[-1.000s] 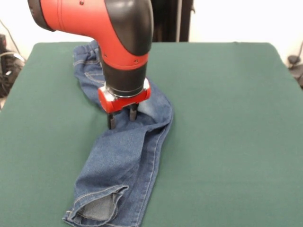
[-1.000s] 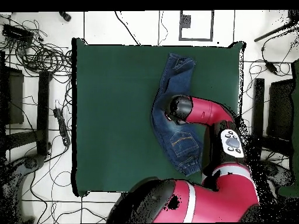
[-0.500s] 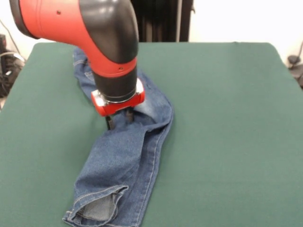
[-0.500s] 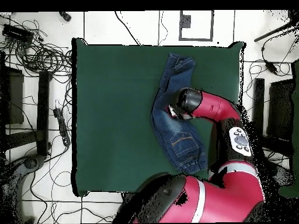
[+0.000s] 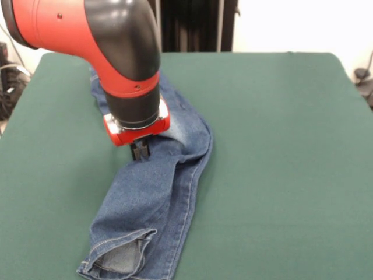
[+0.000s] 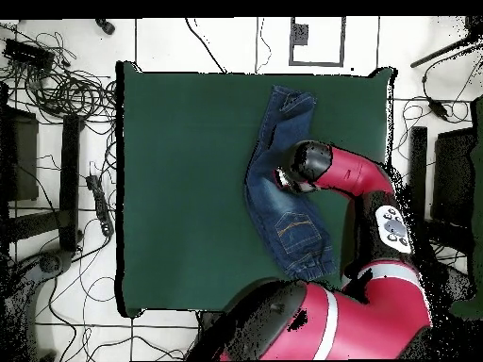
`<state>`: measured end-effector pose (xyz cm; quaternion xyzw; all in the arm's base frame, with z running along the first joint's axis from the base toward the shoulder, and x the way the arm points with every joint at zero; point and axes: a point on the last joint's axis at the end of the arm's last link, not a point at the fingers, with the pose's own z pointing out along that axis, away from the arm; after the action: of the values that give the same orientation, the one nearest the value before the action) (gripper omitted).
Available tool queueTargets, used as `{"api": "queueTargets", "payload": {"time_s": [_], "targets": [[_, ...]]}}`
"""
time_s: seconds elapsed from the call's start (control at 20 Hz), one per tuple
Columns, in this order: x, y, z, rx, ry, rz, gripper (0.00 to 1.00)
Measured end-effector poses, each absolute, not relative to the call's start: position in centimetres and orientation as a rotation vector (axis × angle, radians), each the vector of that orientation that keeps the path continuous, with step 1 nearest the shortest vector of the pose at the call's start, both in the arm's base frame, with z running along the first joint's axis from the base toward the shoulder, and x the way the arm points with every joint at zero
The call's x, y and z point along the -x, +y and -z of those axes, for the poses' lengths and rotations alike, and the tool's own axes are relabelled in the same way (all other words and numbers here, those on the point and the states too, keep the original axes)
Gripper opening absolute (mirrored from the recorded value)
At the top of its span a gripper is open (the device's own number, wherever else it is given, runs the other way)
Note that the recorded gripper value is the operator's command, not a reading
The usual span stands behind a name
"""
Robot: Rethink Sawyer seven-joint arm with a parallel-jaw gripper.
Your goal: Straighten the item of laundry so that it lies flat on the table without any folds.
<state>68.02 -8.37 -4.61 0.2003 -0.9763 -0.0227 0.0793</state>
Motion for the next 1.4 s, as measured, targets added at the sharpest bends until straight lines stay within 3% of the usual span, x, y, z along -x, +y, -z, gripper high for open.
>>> {"api": "queueTargets", "payload": {"time_s": [1.4], "targets": [[-68.5,-7.3,4.7,-0.763,-2.831,-0.018,0.0]]}}
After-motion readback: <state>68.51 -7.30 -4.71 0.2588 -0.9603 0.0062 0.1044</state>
